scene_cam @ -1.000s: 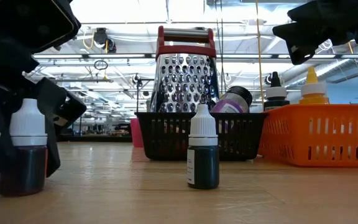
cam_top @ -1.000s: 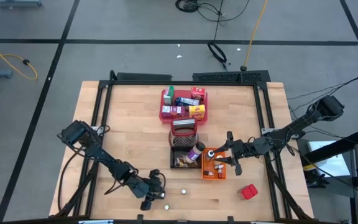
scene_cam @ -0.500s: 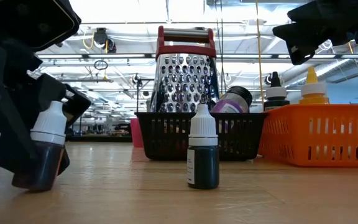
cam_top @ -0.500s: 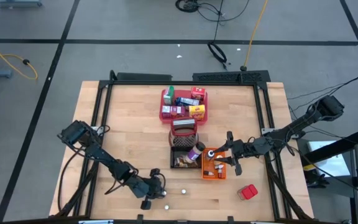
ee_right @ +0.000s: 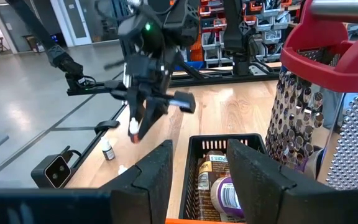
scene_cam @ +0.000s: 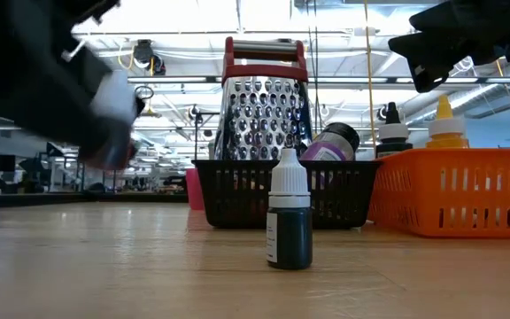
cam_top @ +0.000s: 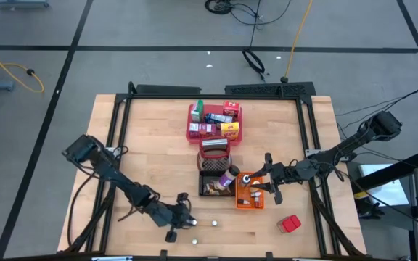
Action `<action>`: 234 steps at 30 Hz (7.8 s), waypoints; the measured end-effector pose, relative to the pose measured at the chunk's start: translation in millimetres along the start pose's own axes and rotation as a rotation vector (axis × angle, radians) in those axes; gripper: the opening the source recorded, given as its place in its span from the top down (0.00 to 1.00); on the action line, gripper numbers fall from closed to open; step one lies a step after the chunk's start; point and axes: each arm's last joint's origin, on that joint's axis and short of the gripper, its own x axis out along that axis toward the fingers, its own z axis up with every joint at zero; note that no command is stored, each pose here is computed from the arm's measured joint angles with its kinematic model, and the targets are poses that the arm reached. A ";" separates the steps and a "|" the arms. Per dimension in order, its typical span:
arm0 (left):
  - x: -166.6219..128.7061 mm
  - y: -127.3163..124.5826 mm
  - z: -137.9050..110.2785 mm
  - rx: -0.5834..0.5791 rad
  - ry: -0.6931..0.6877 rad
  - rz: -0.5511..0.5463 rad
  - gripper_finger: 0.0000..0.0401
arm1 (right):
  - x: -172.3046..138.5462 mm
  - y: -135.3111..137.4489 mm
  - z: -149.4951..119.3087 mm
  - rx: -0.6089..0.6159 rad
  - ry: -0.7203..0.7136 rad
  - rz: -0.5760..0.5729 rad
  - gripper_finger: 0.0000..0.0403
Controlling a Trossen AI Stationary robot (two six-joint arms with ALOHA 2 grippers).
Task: Pick & Place Kitchen Items
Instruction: Put the orange food coloring bottle into the orange bin, then put the green food coloring bottle into the orange bin
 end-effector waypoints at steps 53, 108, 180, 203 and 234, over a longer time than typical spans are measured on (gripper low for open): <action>-39.6 109.7 168.8 0.036 -0.165 0.309 0.87 | 88.2 -16.9 30.4 -0.080 -0.179 -0.103 0.65; -38.3 106.2 160.3 0.045 -0.083 0.300 0.56 | 37.3 3.6 21.6 -0.024 -0.038 0.000 0.90; 72.0 42.3 63.7 0.125 0.130 -0.137 0.60 | 3.1 29.8 -18.6 -0.052 0.037 -0.048 0.71; 82.7 42.7 54.6 0.131 0.122 -0.177 0.73 | 3.2 30.0 -17.8 -0.059 0.030 -0.046 0.72; 42.2 39.6 104.6 0.151 -0.036 -0.122 0.90 | 3.3 30.3 -16.2 -0.062 0.016 -0.043 0.72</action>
